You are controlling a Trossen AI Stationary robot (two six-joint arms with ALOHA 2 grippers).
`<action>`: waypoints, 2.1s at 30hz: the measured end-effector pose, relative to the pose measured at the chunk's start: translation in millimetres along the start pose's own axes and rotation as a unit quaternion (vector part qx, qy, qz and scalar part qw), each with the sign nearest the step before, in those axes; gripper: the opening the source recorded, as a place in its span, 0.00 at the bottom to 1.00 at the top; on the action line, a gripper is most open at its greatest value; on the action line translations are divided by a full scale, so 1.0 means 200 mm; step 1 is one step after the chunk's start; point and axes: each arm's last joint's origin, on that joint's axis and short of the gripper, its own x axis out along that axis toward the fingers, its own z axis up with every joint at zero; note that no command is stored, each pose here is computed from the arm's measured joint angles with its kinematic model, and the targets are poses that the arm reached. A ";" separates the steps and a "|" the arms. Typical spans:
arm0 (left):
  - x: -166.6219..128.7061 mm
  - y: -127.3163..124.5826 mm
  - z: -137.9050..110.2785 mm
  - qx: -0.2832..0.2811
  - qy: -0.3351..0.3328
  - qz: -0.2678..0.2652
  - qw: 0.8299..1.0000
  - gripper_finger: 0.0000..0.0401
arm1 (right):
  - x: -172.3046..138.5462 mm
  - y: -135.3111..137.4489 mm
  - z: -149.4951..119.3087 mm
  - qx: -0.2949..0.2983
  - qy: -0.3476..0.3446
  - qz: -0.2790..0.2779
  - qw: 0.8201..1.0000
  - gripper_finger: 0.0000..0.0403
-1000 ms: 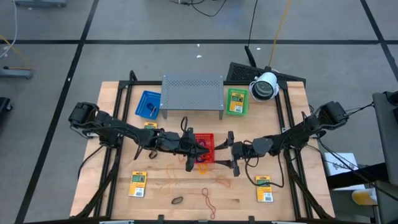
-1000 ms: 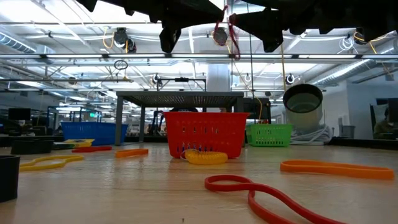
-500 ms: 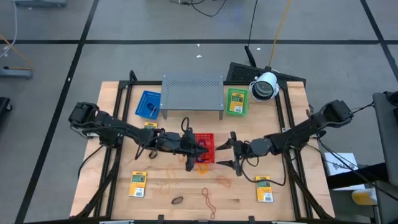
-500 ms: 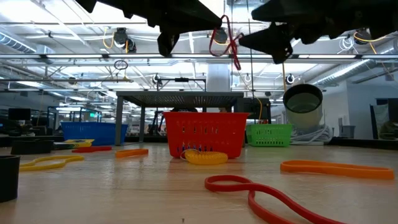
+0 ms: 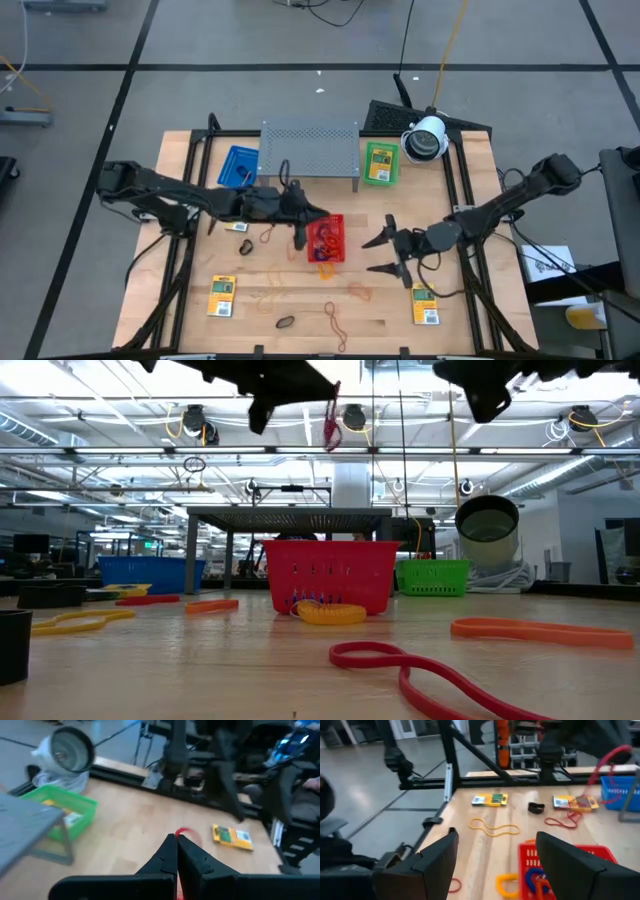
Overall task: Pick & Place Office Desk Supplies
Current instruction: Put the top right red rubber band into the blue basket
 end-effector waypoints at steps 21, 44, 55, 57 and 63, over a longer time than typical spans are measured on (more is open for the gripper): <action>-0.80 0.24 0.16 -0.027 0.027 0.263 0.964 0.00 | -0.01 0.02 0.01 -0.024 -0.010 0.010 1.000 0.64; -0.95 0.44 0.08 -0.069 0.092 0.428 0.896 0.04 | 0.01 0.02 -0.01 -0.041 0.000 0.007 0.999 0.64; -0.98 0.49 0.08 -0.057 0.117 0.462 0.878 0.04 | 0.01 0.01 -0.01 -0.028 -0.004 0.002 1.000 0.64; -0.98 0.50 0.08 -0.058 0.117 0.466 0.875 0.04 | 0.01 0.01 -0.01 -0.028 -0.003 0.002 1.000 0.64; -1.00 0.51 0.05 -0.069 0.138 0.480 0.863 0.13 | 0.01 0.01 -0.01 -0.021 -0.003 0.002 1.000 0.64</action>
